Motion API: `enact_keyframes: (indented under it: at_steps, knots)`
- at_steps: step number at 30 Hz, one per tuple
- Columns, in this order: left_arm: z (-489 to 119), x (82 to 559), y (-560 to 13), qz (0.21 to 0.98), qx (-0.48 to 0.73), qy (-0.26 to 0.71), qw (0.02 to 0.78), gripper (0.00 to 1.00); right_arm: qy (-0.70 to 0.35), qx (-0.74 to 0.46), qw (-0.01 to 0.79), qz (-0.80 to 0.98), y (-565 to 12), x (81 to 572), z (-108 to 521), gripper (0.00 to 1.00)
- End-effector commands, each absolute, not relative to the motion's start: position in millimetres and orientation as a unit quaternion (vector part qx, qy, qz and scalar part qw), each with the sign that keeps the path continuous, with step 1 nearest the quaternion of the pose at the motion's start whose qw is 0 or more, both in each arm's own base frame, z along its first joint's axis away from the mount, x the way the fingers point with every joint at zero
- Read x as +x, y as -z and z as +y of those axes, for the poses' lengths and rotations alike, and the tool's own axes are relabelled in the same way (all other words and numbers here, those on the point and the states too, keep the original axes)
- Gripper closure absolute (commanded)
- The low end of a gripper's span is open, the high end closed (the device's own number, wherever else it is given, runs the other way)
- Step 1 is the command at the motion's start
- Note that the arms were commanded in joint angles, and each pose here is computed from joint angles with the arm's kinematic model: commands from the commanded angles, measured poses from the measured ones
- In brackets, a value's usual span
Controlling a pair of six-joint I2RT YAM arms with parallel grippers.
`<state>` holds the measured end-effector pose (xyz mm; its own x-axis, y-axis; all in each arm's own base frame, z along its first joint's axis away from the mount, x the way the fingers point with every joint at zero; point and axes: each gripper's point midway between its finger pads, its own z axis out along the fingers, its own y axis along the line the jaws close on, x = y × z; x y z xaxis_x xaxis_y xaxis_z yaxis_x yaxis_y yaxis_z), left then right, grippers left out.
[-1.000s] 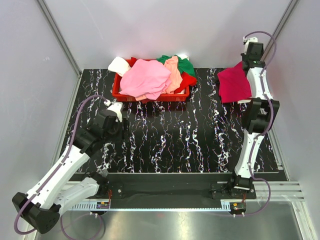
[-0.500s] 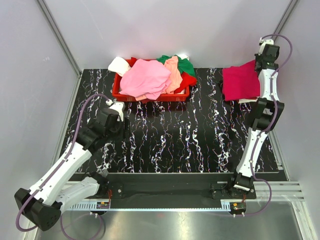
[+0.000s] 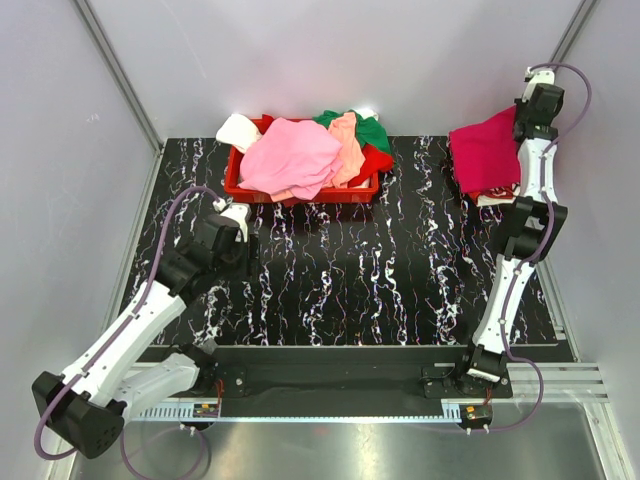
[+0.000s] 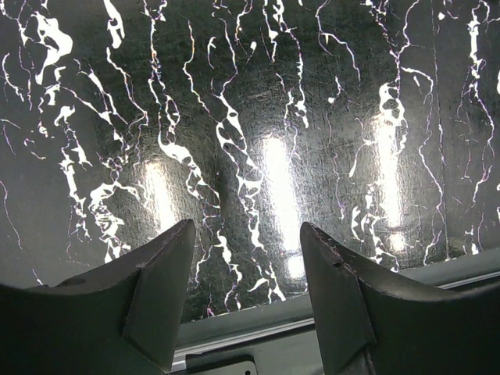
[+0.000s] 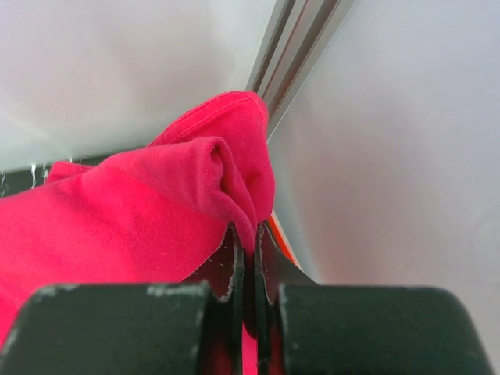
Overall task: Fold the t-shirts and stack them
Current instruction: Neatly place the folded tshirt to the corner
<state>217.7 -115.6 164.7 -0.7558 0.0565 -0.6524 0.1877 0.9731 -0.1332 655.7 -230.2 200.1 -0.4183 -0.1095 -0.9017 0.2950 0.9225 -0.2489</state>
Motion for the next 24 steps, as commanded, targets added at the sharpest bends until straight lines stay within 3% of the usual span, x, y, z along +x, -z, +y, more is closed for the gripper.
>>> enact_keyframes:
  at_steps: [1,6,10,12,13,14,15,16,18,24]
  knots:
    - [-119,224,-168,0.927,0.067,0.102,0.355,0.39,0.212,0.067,0.616,0.756,-256,672,-250,1.00]
    - [-119,225,-166,0.928,0.068,0.101,0.352,0.38,0.198,0.079,0.620,0.755,-237,675,-266,1.00]
    - [-119,225,-164,0.930,0.068,0.097,0.347,0.39,0.170,0.091,0.598,0.778,-186,678,-270,1.00]
    - [-118,225,-164,0.931,0.065,0.095,0.347,0.39,0.169,0.099,0.586,0.786,-166,679,-274,0.88]
    - [-118,225,-164,0.931,0.065,0.094,0.347,0.39,0.168,0.106,0.586,0.786,-162,678,-277,0.76]
    - [-118,226,-164,0.931,0.064,0.094,0.347,0.39,0.169,0.110,0.584,0.786,-159,678,-278,0.63]
    - [-118,226,-164,0.931,0.064,0.094,0.347,0.38,0.176,0.117,0.580,0.786,-155,677,-282,0.30]
    - [-118,226,-163,0.932,0.064,0.093,0.346,0.39,0.180,0.123,0.581,0.784,-158,676,-285,0.23]
    - [-117,226,-162,0.932,0.064,0.092,0.344,0.39,0.197,0.139,0.582,0.776,-168,671,-293,0.11]
    - [-118,225,-166,0.928,0.065,0.098,0.352,0.39,0.242,0.191,0.598,0.740,-236,641,-314,0.04]
